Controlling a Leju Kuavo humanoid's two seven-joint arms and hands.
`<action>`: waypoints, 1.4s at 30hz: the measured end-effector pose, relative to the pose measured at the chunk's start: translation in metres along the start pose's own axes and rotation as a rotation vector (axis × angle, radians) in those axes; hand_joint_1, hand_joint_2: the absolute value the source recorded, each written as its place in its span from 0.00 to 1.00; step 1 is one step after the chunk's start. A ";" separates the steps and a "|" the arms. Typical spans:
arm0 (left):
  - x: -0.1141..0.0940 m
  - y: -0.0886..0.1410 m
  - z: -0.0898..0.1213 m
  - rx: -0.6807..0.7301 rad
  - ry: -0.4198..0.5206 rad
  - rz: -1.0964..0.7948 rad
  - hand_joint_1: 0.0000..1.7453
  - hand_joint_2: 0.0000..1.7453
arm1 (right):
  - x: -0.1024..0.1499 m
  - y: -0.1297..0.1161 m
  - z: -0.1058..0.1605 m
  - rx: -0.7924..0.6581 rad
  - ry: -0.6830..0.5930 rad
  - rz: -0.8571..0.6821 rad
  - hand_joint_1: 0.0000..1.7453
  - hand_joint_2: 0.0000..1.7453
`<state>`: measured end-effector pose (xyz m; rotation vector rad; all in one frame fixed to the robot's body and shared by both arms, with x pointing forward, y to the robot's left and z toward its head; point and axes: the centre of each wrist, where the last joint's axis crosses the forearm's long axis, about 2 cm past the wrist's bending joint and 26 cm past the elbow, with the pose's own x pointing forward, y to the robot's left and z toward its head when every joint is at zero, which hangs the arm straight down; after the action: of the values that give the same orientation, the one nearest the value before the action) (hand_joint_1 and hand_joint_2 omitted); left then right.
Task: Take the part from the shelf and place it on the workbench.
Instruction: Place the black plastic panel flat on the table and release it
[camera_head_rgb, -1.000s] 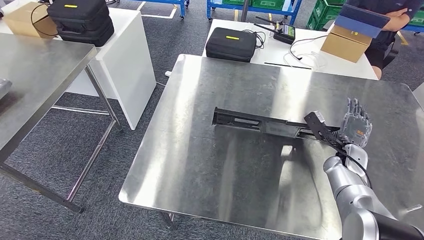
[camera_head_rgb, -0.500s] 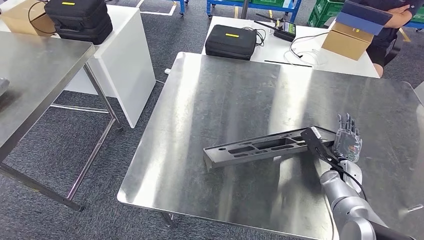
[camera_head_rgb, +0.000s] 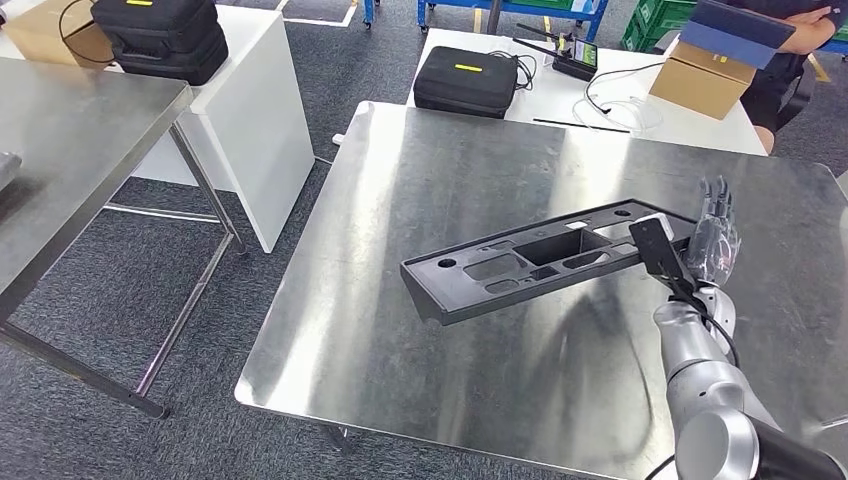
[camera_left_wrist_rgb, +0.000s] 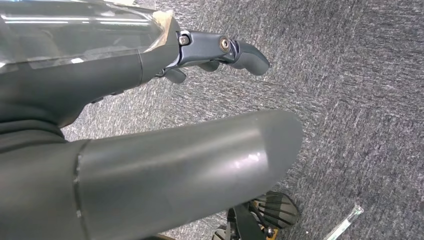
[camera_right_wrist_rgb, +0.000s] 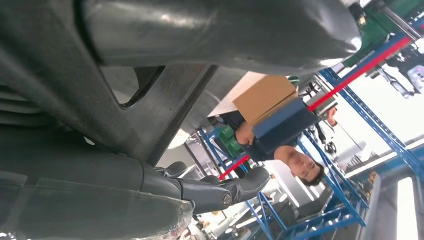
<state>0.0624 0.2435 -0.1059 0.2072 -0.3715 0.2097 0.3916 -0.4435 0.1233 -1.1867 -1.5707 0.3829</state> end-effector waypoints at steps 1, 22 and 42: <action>0.000 0.000 0.000 0.000 0.000 0.000 0.00 0.00 | 0.000 0.000 -0.001 -0.004 -0.002 -0.001 0.00 0.00; 0.000 0.002 0.000 0.008 -0.003 -0.018 0.00 0.00 | 0.065 -0.087 -0.102 -0.340 -0.175 -0.080 0.00 0.00; -0.001 0.001 0.000 0.001 -0.015 -0.035 0.00 0.00 | 0.242 -0.242 -0.223 -0.180 -0.299 0.546 0.00 0.00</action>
<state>0.0612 0.2445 -0.1061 0.2160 -0.3828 0.1738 0.4864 -0.4234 0.5204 -1.7661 -1.5341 0.8165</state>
